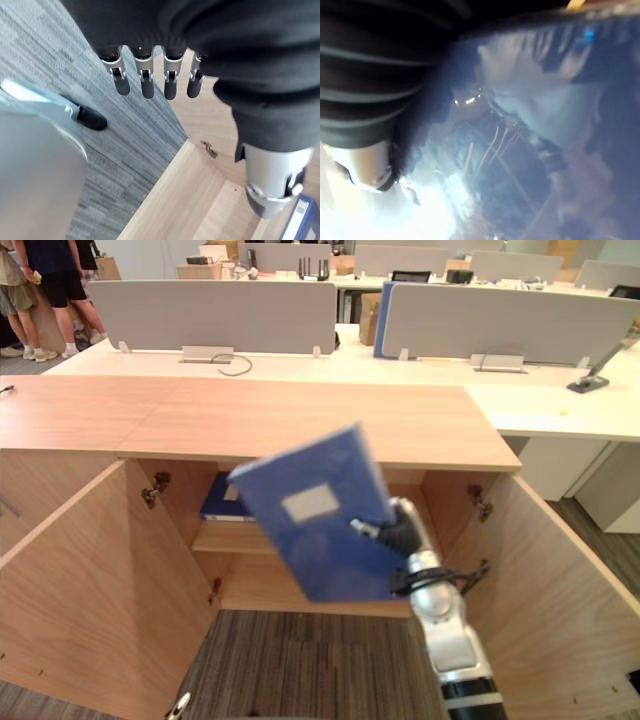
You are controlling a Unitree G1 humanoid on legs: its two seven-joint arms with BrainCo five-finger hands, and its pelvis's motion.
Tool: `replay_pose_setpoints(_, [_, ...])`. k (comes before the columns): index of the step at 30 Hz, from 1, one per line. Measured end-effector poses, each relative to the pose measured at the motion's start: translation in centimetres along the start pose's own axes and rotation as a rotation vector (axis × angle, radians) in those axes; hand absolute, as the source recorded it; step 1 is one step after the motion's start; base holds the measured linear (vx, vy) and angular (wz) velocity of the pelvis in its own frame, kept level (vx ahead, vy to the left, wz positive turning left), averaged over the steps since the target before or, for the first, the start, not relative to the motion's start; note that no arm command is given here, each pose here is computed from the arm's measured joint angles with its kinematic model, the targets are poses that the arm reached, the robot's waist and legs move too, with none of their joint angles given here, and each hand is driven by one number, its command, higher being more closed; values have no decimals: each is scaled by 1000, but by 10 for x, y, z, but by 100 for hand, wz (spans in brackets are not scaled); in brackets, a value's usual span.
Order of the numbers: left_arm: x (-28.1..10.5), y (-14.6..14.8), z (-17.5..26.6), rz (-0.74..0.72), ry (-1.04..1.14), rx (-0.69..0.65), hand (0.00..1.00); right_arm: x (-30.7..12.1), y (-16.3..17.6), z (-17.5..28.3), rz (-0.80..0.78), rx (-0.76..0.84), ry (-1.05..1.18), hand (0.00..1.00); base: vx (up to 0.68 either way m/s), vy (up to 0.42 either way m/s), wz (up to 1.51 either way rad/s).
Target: Walk over to the cabinet, pick up the folder, carry it to the office cabinet, place the folder inside the office cabinet, then close the office cabinet door
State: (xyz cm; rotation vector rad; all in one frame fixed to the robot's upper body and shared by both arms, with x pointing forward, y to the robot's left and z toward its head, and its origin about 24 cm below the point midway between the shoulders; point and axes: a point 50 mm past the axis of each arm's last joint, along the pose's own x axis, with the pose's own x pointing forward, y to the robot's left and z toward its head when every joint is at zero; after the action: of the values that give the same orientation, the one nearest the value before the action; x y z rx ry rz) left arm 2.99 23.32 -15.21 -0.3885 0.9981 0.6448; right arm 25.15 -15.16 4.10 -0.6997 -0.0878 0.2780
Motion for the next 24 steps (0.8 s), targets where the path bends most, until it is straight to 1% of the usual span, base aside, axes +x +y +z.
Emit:
replay_pose_setpoints(2, [1, 2, 1, 44, -7, 48, 0, -6, 37, -16, 204, -76, 49, 100, 7, 40, 7])
replay_pose_setpoints(4, [2, 2, 2, 72, -18, 67, 0, -15, 59, -31, 328, -102, 102, 100, 10, 29, 7])
replay_pose_setpoints(7, [0, 9, -8, 132, 17, 75, 0, -30, 74, -62, 420, -116, 239, 100, 31, 21, 7])
replay_pose_setpoints(10, [2, 4, -7, 135, 17, 60, 0, -33, 70, -77, 374, -87, 341, 100, 26, 15, 4])
replay_pose_setpoints(13, [2, 0, -8, 130, 21, 39, 0, -33, 71, -82, 329, -49, 396, 100, 52, 30, -9])
replay_pose_setpoints(15, [2, -9, -12, 112, 30, 19, 0, -30, 73, -81, 282, -17, 420, 100, 56, 14, -22])
replay_pose_setpoints(20, [-2, -14, -28, 109, 75, -13, 0, -28, 72, -80, 204, 77, 460, 100, 70, 125, -39])
replay_pose_setpoints(22, [1, -11, -19, 115, 51, -7, 0, -24, 77, -75, 172, 140, 467, 100, 149, 190, -23])
replay_pose_setpoints(24, [2, -14, -16, 108, 43, -4, 0, -20, 78, -72, 164, 155, 462, 100, 105, 108, -14])
